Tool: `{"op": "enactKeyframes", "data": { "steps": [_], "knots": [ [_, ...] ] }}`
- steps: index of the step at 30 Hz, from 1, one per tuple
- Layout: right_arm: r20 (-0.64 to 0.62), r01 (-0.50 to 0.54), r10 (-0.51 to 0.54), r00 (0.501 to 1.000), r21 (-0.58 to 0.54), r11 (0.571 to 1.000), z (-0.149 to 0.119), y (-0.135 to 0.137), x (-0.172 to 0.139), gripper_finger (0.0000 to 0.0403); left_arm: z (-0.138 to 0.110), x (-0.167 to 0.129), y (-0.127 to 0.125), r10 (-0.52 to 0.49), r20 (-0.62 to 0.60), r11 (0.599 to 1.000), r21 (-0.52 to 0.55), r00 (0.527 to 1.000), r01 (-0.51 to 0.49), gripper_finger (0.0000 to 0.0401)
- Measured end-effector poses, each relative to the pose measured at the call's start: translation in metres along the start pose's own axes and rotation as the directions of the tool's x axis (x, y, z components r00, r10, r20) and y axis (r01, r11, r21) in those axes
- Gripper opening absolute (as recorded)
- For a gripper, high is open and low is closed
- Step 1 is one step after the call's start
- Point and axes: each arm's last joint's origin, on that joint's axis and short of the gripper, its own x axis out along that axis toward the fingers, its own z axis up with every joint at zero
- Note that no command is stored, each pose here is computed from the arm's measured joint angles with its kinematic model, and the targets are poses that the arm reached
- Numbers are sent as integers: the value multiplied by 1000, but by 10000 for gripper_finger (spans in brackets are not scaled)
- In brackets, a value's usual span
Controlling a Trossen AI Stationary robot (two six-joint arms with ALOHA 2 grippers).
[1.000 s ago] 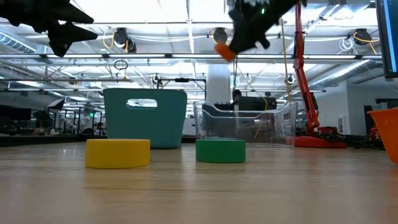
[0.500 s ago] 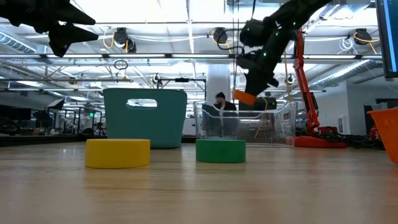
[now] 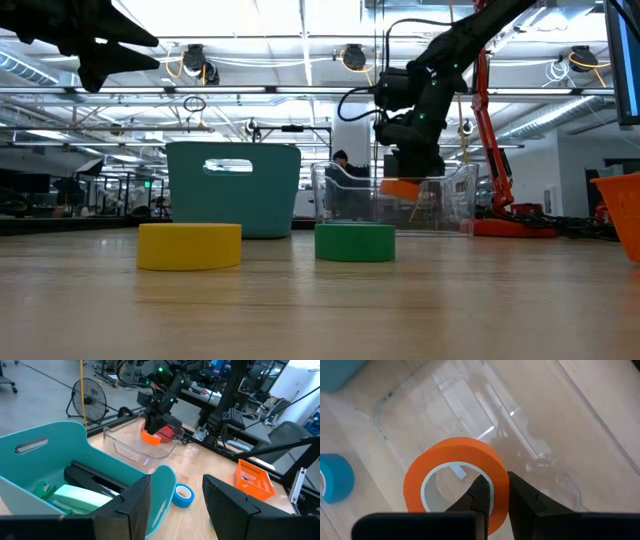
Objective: Pick and place Stapler, Stapler remover, tape
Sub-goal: Put the orange tape into the transparent bin
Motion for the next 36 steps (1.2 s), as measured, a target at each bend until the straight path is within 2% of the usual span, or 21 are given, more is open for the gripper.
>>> {"op": "enactKeyframes", "data": {
  "steps": [9,14,18,23,36],
  "knots": [
    [-31,-3,2,1000,-35,999,-3,8,1,31,0,0,0,0,0,1000,-6,1000,0,179],
    [-16,-8,5,1000,-164,986,-2,21,3,31,0,0,0,0,0,1000,-1,1000,0,179],
    [-8,75,-79,997,-235,969,-3,26,4,38,0,0,0,1,0,1000,-1,1000,-1,179],
    [-5,82,-87,996,-295,952,-3,27,4,35,0,0,0,0,-1,1000,-1,1000,0,179],
    [-56,83,-111,992,-366,927,-8,26,3,52,0,0,0,0,-1,1000,-4,1000,0,179]
  ]
}}
